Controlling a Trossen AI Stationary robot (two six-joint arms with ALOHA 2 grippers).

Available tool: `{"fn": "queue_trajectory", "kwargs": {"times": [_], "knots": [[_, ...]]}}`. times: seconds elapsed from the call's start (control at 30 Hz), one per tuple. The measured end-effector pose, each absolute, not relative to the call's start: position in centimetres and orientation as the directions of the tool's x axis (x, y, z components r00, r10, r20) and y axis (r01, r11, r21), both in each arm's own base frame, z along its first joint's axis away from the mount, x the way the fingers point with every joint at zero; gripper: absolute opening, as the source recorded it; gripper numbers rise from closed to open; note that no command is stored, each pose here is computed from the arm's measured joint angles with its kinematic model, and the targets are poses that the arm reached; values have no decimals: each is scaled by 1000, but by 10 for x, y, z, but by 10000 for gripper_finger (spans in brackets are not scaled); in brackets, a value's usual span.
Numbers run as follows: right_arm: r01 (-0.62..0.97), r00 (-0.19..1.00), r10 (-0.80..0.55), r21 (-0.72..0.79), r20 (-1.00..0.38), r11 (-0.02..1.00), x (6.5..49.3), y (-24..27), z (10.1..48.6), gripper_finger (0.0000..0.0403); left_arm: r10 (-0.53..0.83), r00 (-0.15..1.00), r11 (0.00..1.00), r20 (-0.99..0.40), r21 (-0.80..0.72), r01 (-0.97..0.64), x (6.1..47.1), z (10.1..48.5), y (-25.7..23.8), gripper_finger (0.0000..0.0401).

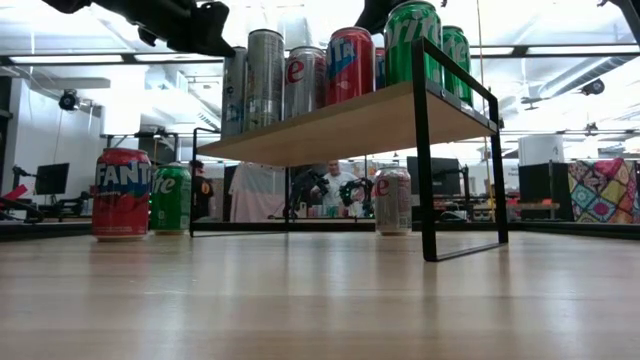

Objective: Place canned beverage on shelf
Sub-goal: Adjust the blue soda can, then put the silver soda can on the shelf aligned with the other silver soda can

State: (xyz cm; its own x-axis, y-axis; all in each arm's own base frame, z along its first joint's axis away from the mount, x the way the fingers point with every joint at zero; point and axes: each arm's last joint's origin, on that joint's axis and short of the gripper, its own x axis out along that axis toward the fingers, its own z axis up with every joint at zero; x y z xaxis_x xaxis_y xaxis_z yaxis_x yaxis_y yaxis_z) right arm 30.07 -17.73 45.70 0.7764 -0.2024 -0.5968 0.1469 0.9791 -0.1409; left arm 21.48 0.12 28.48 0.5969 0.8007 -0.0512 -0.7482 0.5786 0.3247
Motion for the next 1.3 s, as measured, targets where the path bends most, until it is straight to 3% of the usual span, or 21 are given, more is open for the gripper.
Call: {"fn": "queue_trajectory", "kwargs": {"times": [0.13,0.3,0.57,0.73,1.03,1.3], "knots": [[209,746,-229,-106,-626,972,297,-179,455,13,787,614,595,-49,320,-737,215,286,-3,0],[442,603,-405,-135,-687,887,283,-192,450,13,751,659,632,-36,326,-703,214,292,-15,0],[631,446,-381,-17,-810,775,259,-220,422,13,702,712,672,-14,344,-656,212,306,-30,0],[656,377,-345,-15,-860,755,254,-231,396,13,691,723,677,-9,359,-642,212,310,-34,0],[580,574,-371,42,-730,814,231,-216,380,13,668,745,698,-8,356,-622,210,310,-40,0],[567,672,-452,15,-587,824,202,-188,336,13,662,750,704,1,342,-622,210,312,-41,0]]}}
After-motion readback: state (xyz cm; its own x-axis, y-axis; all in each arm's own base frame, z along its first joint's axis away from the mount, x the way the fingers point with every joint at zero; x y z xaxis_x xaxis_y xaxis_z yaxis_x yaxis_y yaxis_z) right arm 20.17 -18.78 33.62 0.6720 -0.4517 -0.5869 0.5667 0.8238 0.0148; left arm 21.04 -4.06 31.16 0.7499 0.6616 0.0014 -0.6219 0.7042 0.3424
